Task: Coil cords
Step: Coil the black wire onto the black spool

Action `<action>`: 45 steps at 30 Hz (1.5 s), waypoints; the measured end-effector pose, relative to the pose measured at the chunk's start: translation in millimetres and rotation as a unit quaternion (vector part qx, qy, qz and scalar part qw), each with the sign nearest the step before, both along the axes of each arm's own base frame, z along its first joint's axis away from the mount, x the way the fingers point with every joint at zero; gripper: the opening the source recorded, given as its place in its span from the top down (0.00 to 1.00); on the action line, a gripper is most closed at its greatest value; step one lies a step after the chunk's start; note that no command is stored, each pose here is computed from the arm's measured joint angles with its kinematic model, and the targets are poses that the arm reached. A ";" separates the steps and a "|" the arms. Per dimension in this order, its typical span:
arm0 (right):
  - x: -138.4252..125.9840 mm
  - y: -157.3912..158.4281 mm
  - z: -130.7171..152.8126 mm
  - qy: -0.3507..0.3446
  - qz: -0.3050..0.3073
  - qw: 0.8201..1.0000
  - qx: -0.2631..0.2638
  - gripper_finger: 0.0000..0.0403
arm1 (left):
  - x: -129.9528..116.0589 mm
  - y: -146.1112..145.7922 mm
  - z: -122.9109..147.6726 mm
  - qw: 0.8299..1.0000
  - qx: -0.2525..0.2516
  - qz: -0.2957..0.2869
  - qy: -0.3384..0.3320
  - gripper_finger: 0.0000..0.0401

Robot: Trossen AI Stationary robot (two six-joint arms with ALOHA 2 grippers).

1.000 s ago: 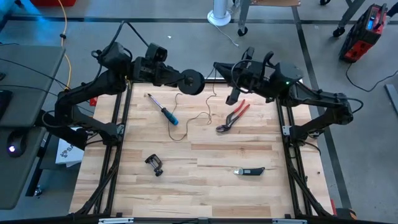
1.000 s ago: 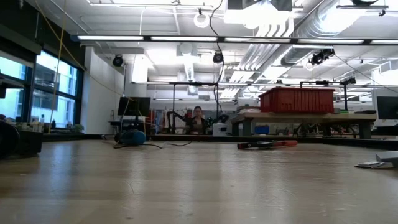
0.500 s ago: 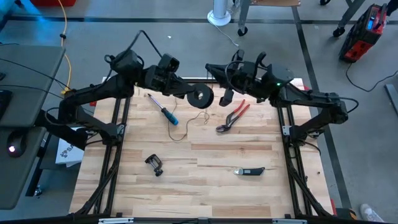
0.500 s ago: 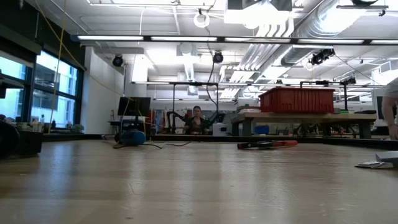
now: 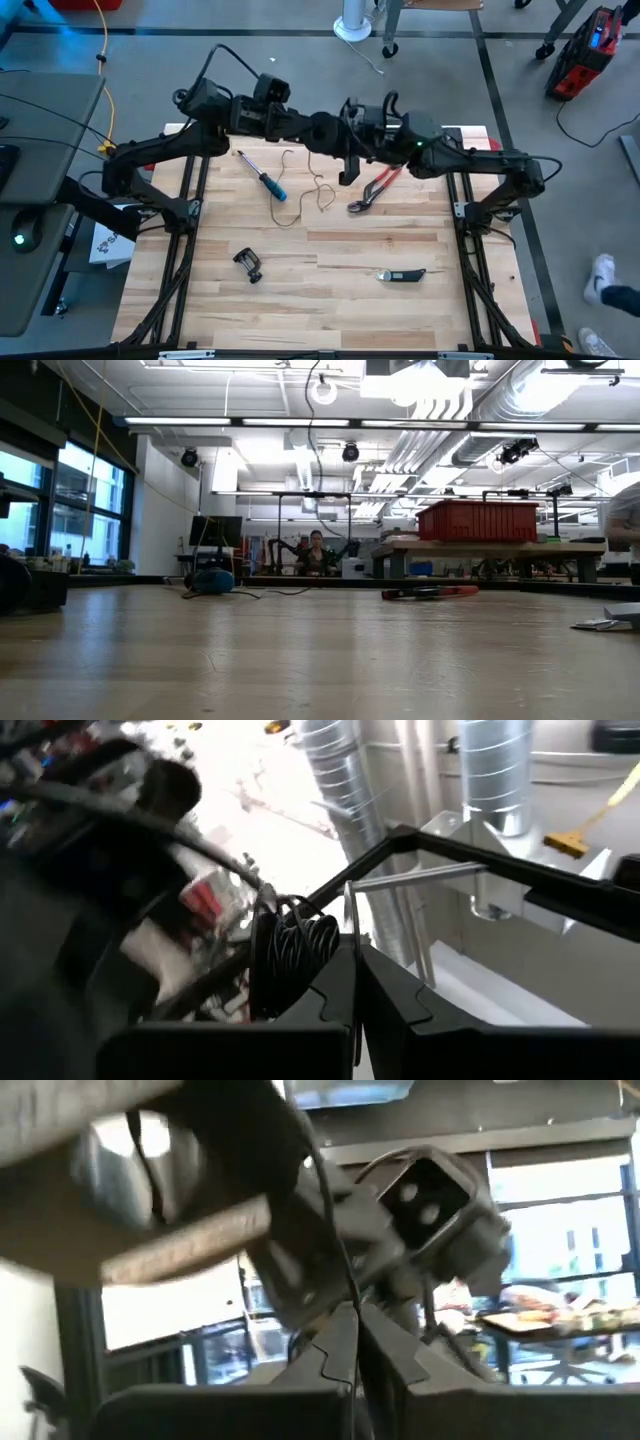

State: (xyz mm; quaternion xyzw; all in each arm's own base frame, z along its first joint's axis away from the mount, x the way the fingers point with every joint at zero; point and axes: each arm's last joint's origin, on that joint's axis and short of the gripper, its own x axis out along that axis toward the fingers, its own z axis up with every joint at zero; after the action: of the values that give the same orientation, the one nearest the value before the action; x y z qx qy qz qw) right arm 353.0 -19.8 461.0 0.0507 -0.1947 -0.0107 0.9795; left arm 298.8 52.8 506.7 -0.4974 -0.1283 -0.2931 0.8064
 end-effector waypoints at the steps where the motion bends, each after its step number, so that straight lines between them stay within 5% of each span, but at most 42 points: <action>1: 1.9 0.1 -1.5 0.000 0.004 1.000 0.010 1.00 | 0.8 1.7 0.2 1.000 0.003 0.004 -0.010 1.00; 12: 11.6 6.3 -9.1 0.003 0.078 0.996 0.038 1.00 | -8.5 31.9 5.5 0.989 0.060 0.113 -0.080 1.00; 25: 10.0 9.2 -10.6 0.024 0.097 0.994 0.040 1.00 | -66.7 59.9 29.0 0.939 0.153 0.294 -0.094 1.00; 30: 8.3 2.4 -17.5 0.079 0.081 0.993 0.044 0.99 | -95.6 50.7 40.7 0.935 0.159 0.306 -0.086 1.00; 38: 10.9 -2.1 -28.7 0.135 -0.008 0.989 -0.055 0.74 | -105.1 29.9 48.0 0.945 0.153 0.270 -0.105 1.00; 45: 21.4 -0.6 -35.0 0.128 -0.061 0.987 -0.080 0.49 | -91.6 23.2 44.0 0.945 0.150 0.274 -0.101 1.00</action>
State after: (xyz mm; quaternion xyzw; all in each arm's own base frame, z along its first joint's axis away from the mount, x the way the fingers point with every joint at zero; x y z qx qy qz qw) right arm 374.4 -20.4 426.0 -0.0413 -0.0708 -0.0616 0.9947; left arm 207.1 76.0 550.8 -0.2841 -0.2945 -0.1258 0.9037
